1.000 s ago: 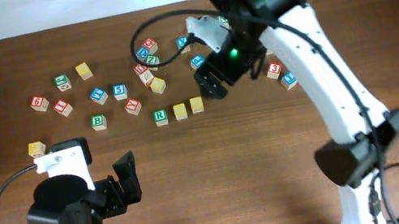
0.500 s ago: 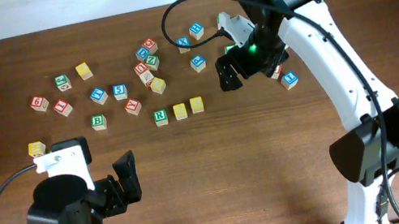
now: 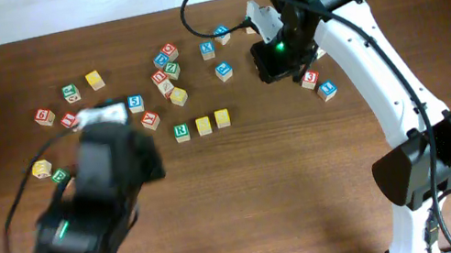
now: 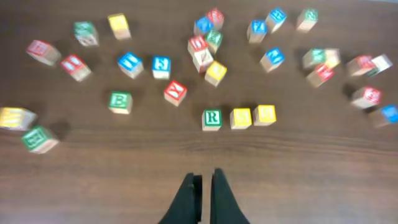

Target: Spell out RSS

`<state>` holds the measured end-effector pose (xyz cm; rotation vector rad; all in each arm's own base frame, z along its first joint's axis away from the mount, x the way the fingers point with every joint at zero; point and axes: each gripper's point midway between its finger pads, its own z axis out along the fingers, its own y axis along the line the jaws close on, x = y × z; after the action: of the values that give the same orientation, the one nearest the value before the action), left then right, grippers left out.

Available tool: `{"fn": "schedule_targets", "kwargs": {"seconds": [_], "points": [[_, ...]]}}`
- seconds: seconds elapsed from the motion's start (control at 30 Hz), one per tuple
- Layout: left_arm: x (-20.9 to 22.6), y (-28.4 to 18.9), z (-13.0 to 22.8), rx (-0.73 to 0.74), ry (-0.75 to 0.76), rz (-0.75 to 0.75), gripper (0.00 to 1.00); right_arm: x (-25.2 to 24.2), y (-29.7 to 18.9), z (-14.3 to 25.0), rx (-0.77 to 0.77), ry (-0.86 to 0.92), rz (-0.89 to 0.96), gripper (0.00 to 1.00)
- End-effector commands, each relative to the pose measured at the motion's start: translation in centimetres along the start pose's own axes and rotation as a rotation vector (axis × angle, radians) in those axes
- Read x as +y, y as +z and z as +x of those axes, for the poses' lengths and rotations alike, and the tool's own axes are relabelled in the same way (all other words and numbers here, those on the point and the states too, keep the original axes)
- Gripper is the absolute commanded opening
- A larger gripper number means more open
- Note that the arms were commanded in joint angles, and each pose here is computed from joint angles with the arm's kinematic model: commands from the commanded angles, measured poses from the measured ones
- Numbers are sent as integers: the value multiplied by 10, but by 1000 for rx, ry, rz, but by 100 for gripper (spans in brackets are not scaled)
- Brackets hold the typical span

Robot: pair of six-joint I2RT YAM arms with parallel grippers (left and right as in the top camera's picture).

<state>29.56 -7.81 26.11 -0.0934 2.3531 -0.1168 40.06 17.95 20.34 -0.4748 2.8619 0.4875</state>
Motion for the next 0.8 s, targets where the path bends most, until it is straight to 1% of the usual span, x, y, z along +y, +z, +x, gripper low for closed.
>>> {"fn": "schedule_targets", "kwargs": {"seconds": [0.0,0.03,0.07,0.17,0.23,0.3,0.5,0.6,0.77], "points": [[-22,70,13,140,0,39,0,-4,16,-2,20,25,-5,4],[-25,86,15,171,-16,62,0,-5,21,-3,25,27,-5,4],[-26,113,19,221,-57,109,0,-7,28,-4,35,30,-5,4],[-12,157,23,295,-173,191,0,-15,53,-4,78,51,-1,4],[11,179,24,324,-274,204,0,-26,75,-6,104,125,28,4],[31,192,32,355,-323,181,0,-31,92,-6,120,137,28,4],[41,226,70,480,-363,157,0,-43,131,12,184,155,30,4],[42,241,78,491,-366,154,0,-45,139,18,200,159,30,4],[42,252,84,495,-361,152,0,-41,143,18,194,148,27,4]]}}
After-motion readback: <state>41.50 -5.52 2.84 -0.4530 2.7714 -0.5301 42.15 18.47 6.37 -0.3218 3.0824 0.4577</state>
